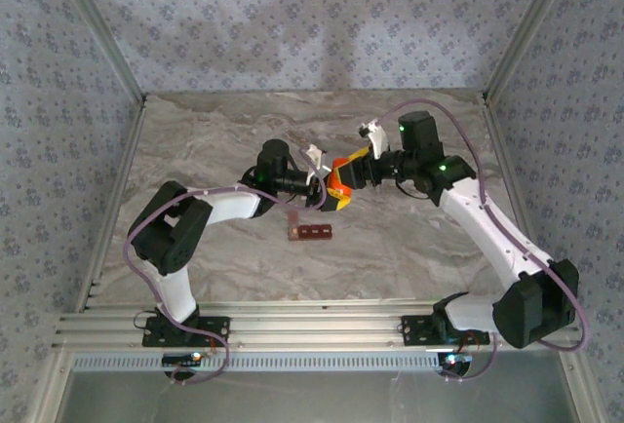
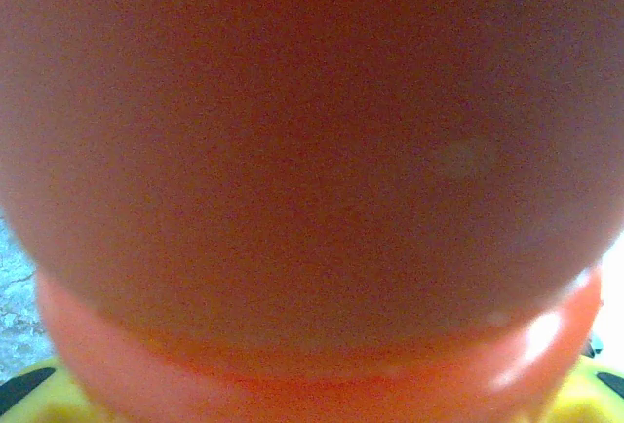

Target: Sort the pills into containers

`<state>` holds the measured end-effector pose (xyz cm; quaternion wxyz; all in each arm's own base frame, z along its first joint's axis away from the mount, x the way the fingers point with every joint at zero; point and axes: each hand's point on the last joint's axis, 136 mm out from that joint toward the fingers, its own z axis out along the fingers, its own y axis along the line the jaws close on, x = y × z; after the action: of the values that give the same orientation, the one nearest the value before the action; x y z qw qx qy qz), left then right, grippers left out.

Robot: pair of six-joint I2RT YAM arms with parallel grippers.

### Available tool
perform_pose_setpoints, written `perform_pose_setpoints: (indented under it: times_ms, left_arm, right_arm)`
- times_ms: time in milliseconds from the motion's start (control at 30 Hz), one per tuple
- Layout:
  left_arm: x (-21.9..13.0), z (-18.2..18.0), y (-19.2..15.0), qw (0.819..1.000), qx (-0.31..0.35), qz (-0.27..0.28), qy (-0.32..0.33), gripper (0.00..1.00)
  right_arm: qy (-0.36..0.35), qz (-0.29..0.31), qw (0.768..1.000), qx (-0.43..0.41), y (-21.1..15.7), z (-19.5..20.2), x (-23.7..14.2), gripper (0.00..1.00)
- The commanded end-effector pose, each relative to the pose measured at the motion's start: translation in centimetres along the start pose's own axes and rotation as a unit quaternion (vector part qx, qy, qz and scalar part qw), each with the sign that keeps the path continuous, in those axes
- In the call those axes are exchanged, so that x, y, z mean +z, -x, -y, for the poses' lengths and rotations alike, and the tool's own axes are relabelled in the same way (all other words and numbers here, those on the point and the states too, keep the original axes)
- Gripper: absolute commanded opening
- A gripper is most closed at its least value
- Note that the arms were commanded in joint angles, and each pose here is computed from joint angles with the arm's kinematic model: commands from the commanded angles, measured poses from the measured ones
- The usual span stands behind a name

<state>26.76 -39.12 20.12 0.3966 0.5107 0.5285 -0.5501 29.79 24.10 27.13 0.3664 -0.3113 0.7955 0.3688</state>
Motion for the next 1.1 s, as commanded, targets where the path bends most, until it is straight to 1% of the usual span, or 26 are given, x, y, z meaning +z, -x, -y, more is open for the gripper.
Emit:
perform_pose_setpoints:
  times_ms: [0, 133, 200, 233, 300, 367, 433, 533, 667, 767, 833, 900, 933, 967, 1067]
  left_arm:
    - [-0.2, 1.5, 3.4, 0.998, 0.055, 0.023, -0.02, 0.0]
    - [-0.2, 1.5, 3.4, 0.998, 0.055, 0.024, -0.019, 0.0]
    - [-0.2, 1.5, 3.4, 0.998, 0.055, 0.023, -0.019, 0.0]
    - [-0.2, 1.5, 3.4, 0.998, 0.056, 0.024, -0.018, 0.0]
    - [-0.2, 1.4, 3.4, 0.998, 0.056, 0.024, -0.016, 0.0]
    - [-0.2, 1.4, 3.4, 0.998, 0.056, 0.024, -0.015, 0.0]
    - [-0.3, 1.4, 3.4, 0.998, 0.056, 0.024, -0.013, 0.0]
    - [-0.3, 1.4, 3.4, 0.998, 0.056, 0.024, -0.013, 0.0]
    - [-0.3, 1.3, 3.3, 0.998, 0.056, 0.024, -0.012, 0.0]
    - [-0.3, 1.3, 3.3, 0.998, 0.055, 0.024, -0.012, 0.0]
    - [-0.3, 1.3, 3.3, 0.998, 0.055, 0.024, -0.012, 0.0]
    - [-0.3, 1.2, 3.3, 0.998, 0.055, 0.024, -0.012, 0.0]
    - [-0.3, 1.2, 3.3, 0.998, 0.055, 0.024, -0.013, 0.0]
    - [-0.3, 1.2, 3.3, 0.998, 0.055, 0.024, -0.013, 0.0]
    - [-0.3, 1.3, 3.3, 0.998, 0.054, 0.024, -0.014, 0.0]
  right_arm:
    - [-0.008, -0.005, 1.0, -0.011, 0.4, -0.2, 0.1, 0.59]
    - [-0.026, -0.011, 1.0, -0.006, 0.1, 0.1, 0.5, 0.46]
    - [-0.048, -0.015, 0.999, 0.009, -0.7, 0.7, 0.9, 0.4]
    - [-0.07, -0.015, 0.997, 0.021, -1.2, 1.3, 1.1, 0.36]
    - [-0.116, -0.005, 0.992, 0.041, -2.1, 2.3, 1.5, 0.35]
    - [-0.205, 0.01, 0.977, 0.066, -3.5, 3.7, 1.6, 0.34]
    - [-0.255, 0.031, 0.962, 0.089, -4.4, 4.3, 1.5, 0.35]
    - [-0.264, 0.053, 0.957, 0.11, -4.6, 3.9, 2.0, 0.36]
    - [-0.245, 0.049, 0.962, 0.107, -3.9, 3.1, 2.7, 0.38]
    - [-0.228, 0.048, 0.967, 0.099, -3.1, 2.6, 2.6, 0.41]
    - [-0.214, 0.045, 0.972, 0.086, -2.5, 2.2, 2.3, 0.45]
    - [-0.195, 0.044, 0.977, 0.077, -1.6, 1.9, 1.5, 0.52]
    - [-0.178, 0.045, 0.981, 0.07, -1.1, 1.6, 1.1, 0.58]
    - [-0.15, 0.049, 0.985, 0.063, -0.6, 1.0, 0.5, 0.65]
    - [-0.075, 0.048, 0.995, 0.035, 0.1, -1.0, -1.6, 0.78]
